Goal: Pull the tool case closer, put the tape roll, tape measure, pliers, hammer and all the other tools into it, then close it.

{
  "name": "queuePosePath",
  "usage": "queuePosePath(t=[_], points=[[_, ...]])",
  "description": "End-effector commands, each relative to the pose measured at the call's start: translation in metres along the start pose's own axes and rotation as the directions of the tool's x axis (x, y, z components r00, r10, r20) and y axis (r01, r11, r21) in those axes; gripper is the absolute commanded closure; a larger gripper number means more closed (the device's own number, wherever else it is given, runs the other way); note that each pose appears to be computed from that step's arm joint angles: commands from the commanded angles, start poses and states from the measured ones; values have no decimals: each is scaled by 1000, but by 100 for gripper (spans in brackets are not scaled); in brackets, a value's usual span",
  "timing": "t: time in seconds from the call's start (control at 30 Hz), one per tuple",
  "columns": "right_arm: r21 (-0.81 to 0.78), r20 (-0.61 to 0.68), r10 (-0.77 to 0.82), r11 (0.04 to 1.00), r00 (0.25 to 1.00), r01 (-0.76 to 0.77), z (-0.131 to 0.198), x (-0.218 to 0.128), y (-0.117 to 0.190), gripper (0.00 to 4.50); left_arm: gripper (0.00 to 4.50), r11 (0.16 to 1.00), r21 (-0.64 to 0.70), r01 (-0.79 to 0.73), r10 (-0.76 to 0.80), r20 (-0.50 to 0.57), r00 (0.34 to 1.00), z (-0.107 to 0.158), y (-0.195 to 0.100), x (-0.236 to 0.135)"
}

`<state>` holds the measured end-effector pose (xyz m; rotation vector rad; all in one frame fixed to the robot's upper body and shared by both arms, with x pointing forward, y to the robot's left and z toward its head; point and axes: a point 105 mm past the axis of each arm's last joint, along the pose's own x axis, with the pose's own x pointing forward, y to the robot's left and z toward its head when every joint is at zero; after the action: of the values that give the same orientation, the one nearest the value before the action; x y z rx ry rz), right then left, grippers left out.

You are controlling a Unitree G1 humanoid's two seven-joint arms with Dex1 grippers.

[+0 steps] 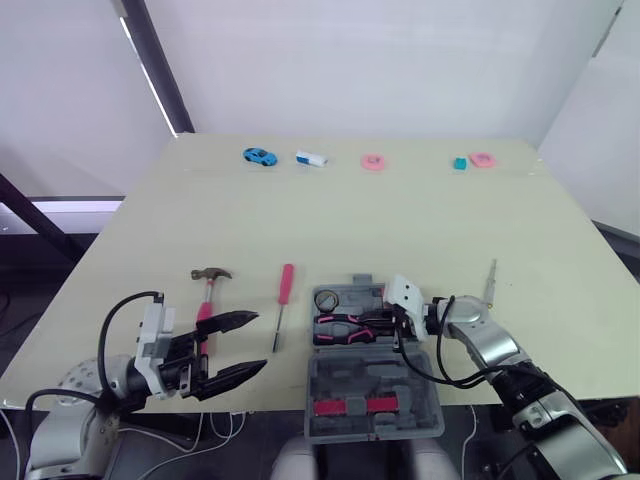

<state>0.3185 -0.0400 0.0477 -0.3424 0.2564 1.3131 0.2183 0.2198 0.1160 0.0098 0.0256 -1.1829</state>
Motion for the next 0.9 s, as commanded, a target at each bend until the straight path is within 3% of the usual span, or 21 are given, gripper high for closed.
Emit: queuePosePath(t=[0.03, 0.17, 0.43, 0.5, 0.6, 0.73, 0.9], points=[[114, -225, 1, 993, 974, 25, -53, 0, 3, 448, 0, 1000, 24, 2, -2, -2, 1000, 3, 0, -2], [172, -357, 50, 985, 933, 13, -80, 3, 12, 448, 0, 1000, 22, 1, -1, -3, 1000, 2, 0, -1], [288, -420, 99, 957, 902, 29, -104, 16, 25, 448, 0, 1000, 3, -22, 22, -13, 1000, -3, 1, -2], [247, -316, 56, 969, 947, 25, -84, 19, 15, 448, 0, 998, -17, -59, 58, -17, 998, -5, 3, -3], [183, -59, -43, 982, 997, 53, -33, 16, -5, 448, 0, 990, -43, -133, 132, -18, 991, -11, 8, -7], [118, 150, -140, 985, 979, 123, 11, -10, -21, 448, 0, 961, -95, -261, 261, -20, 965, -22, 16, -15], [81, 286, -150, 988, 946, 132, 38, -46, -13, 448, 0, 906, -137, -400, 401, -18, 916, -33, 21, -25]])
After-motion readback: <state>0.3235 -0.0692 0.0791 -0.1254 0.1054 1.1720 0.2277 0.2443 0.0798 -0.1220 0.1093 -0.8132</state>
